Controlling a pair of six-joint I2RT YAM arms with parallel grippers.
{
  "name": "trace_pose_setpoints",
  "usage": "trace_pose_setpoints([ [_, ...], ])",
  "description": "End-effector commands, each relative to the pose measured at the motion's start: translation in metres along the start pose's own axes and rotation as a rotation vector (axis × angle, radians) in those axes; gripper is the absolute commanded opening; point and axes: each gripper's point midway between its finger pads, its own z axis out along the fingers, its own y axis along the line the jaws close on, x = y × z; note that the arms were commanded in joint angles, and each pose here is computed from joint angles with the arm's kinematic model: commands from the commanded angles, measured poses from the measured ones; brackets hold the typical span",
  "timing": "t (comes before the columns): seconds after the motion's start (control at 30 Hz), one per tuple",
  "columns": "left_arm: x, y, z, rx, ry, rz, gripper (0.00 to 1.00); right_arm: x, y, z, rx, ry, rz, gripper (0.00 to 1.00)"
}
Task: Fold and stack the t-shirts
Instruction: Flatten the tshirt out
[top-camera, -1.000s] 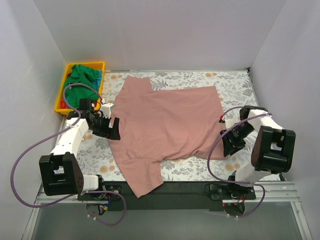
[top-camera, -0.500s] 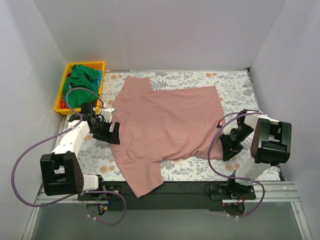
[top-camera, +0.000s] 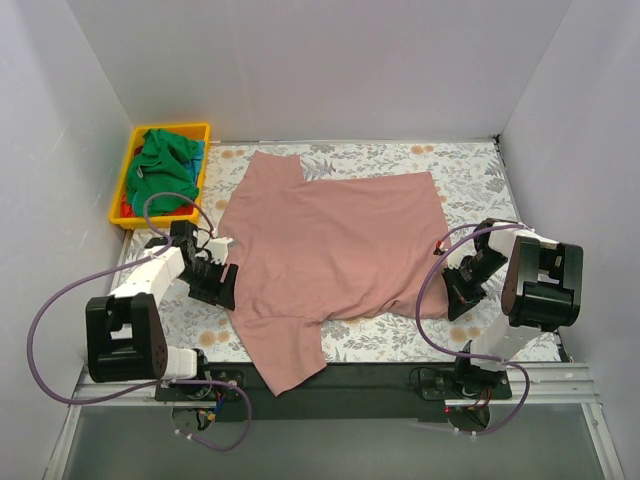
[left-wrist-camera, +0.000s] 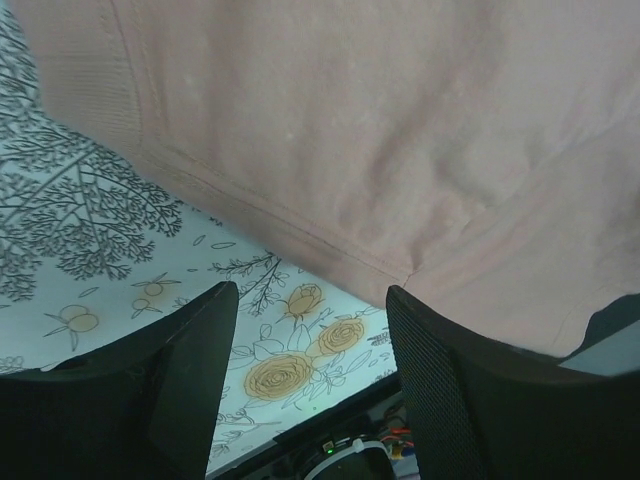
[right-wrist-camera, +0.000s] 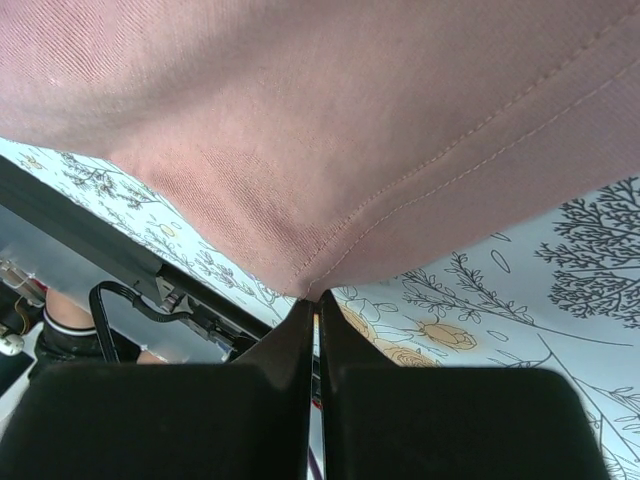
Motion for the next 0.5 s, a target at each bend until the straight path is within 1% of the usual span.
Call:
trace_pose_setpoints([
  [0.0, 0.011, 0.001, 0.005, 0.001, 0.063, -0.006, 0.59, -0.003, -0.002, -0.005, 0.018, -0.020, -0.016, 0.01],
  [0.13, 0.016, -0.006, 0.011, 0.024, 0.107, 0.008, 0.58, -0.005, -0.004, -0.008, 0.037, -0.026, -0.028, 0.01],
  [0.27, 0.019, -0.017, 0.017, 0.037, 0.144, 0.057, 0.57, -0.006, -0.004, -0.011, 0.048, -0.033, -0.034, 0.01],
  [0.37, 0.021, -0.020, 0.021, 0.026, 0.170, 0.081, 0.52, -0.006, -0.005, -0.012, 0.054, -0.040, -0.036, 0.01],
  [0.47, 0.024, -0.021, 0.025, 0.008, 0.199, 0.087, 0.43, -0.007, -0.005, -0.012, 0.056, -0.042, -0.040, 0.01],
])
